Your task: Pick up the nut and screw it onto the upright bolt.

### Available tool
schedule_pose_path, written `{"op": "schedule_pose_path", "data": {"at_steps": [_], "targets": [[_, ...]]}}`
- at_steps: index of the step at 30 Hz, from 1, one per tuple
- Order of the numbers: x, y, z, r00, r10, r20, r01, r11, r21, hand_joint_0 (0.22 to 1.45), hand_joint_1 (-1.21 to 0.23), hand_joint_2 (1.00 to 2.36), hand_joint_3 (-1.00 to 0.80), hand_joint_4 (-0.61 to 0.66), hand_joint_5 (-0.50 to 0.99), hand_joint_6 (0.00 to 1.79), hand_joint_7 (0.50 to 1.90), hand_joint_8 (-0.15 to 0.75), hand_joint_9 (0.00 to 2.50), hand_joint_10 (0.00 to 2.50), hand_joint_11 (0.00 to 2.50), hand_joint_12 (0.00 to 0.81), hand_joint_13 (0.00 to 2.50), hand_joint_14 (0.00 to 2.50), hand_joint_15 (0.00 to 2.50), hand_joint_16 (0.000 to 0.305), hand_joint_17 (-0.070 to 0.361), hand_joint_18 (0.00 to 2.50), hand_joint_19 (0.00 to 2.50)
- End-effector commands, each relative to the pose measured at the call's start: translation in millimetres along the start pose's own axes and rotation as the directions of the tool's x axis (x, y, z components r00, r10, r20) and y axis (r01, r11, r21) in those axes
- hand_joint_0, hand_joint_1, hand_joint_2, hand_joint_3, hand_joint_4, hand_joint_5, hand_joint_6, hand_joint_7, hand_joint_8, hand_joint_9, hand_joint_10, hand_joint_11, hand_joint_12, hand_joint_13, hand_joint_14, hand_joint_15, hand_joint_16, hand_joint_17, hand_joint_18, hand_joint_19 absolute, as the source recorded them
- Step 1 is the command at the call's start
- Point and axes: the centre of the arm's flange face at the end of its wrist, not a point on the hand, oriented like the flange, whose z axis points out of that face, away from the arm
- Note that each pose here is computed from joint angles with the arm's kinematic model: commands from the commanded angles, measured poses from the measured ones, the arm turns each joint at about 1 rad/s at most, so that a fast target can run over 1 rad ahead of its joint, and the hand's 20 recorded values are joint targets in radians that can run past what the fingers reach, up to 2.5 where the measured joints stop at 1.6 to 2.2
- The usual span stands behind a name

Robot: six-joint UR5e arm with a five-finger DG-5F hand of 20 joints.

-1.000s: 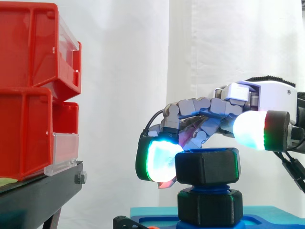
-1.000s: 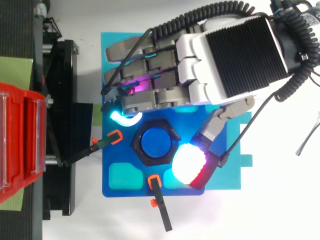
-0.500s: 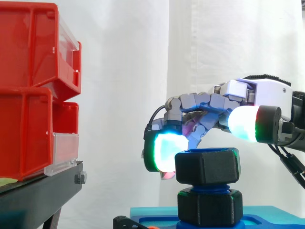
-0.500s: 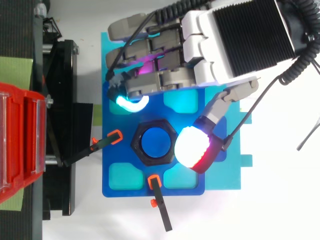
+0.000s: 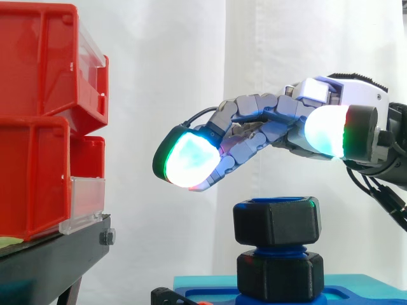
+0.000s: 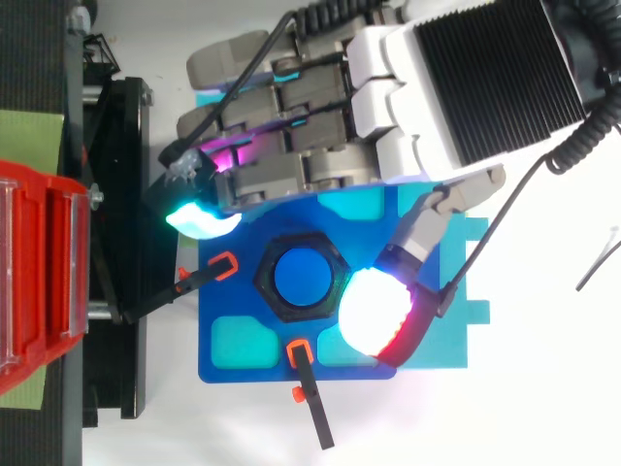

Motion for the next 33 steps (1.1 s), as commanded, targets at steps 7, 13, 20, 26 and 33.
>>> {"op": "schedule_pose_path", "data": {"at_steps": [7,13,20,26,33], "targets": [[10.6,16.0,5.6,0.9997,0.016,-0.016,-0.016,0.9998,-0.014,0.48,-0.11,1.0,-0.5,0.24,-0.09,0.5,0.95,0.228,0.74,0.0,0.0,0.23,0.55,0.0,0.0,0.024,0.054,0.27,0.0],[11.8,18.1,7.0,0.9997,0.019,-0.017,-0.019,0.9998,-0.009,0.48,-0.11,1.0,-0.5,0.26,-0.08,0.5,1.05,0.235,0.71,0.0,0.0,0.233,0.55,0.0,0.0,0.024,0.055,0.27,0.0],[12.2,15.9,4.1,0.9994,0.023,-0.027,-0.023,0.9997,-0.006,0.49,-0.12,1.0,-0.5,0.26,-0.08,0.5,1.06,0.236,0.72,0.0,0.0,0.232,0.56,0.0,0.0,0.024,0.054,0.27,0.0],[12.8,15.6,1.6,0.9986,0.029,-0.043,-0.029,0.9996,0.001,0.49,-0.12,1.0,-0.5,0.26,-0.07,0.5,1.13,0.243,0.73,0.0,0.0,0.229,0.57,0.0,0.0,0.024,0.053,0.29,0.0],[15.0,13.5,-2.2,0.9974,0.039,-0.06,-0.039,0.9992,0.007,0.49,-0.12,1.0,-0.5,0.23,-0.05,0.5,1.32,0.249,0.74,0.0,0.0,0.219,0.59,0.0,0.0,0.023,0.051,0.3,0.0]]}}
